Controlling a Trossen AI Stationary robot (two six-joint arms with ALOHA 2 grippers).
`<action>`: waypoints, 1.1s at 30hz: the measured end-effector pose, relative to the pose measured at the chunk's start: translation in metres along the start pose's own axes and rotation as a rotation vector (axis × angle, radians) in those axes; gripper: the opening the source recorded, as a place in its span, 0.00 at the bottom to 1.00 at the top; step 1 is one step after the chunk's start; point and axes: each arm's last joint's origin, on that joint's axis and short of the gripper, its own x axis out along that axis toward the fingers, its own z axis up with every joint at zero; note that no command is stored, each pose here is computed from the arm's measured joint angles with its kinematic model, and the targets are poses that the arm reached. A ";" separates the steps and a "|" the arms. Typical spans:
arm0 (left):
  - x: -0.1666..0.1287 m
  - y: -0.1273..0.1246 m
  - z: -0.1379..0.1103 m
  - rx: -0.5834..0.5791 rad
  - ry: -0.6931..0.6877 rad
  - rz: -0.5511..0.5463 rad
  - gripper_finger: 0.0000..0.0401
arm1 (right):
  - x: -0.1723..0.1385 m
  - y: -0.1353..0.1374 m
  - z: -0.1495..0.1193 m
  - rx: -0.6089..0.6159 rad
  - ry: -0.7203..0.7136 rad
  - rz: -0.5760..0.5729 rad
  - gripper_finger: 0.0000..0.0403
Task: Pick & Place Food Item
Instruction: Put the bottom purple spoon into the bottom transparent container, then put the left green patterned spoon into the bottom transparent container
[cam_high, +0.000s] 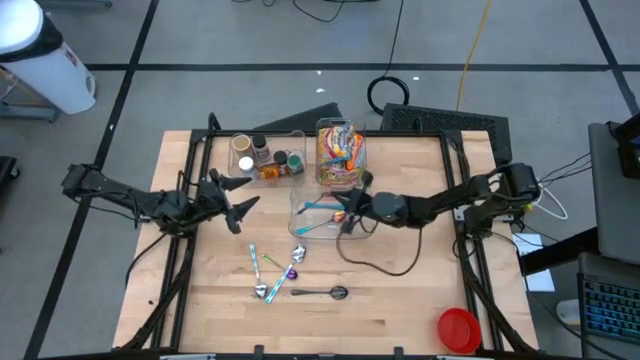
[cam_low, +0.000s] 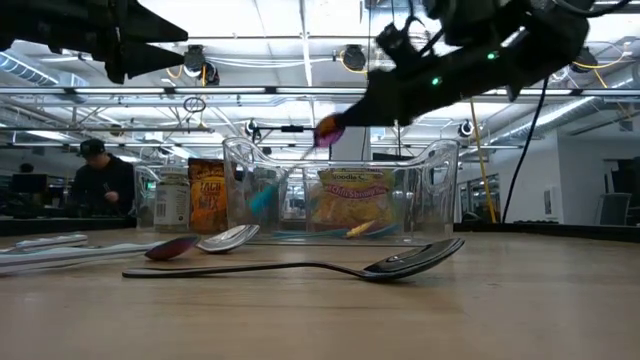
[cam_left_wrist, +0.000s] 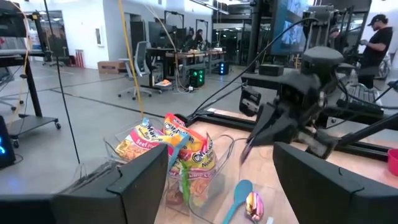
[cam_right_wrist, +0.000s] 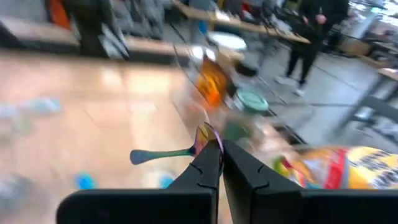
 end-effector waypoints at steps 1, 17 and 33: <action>0.000 0.000 0.000 -0.003 0.001 0.000 0.74 | 0.003 0.002 -0.001 -0.042 0.033 -0.020 0.00; 0.000 0.001 -0.001 -0.008 0.005 0.018 0.74 | 0.007 0.007 -0.011 -0.234 0.225 -0.015 0.03; 0.000 0.000 -0.001 -0.088 0.005 0.018 0.74 | 0.000 0.006 0.000 -0.134 0.207 0.104 0.34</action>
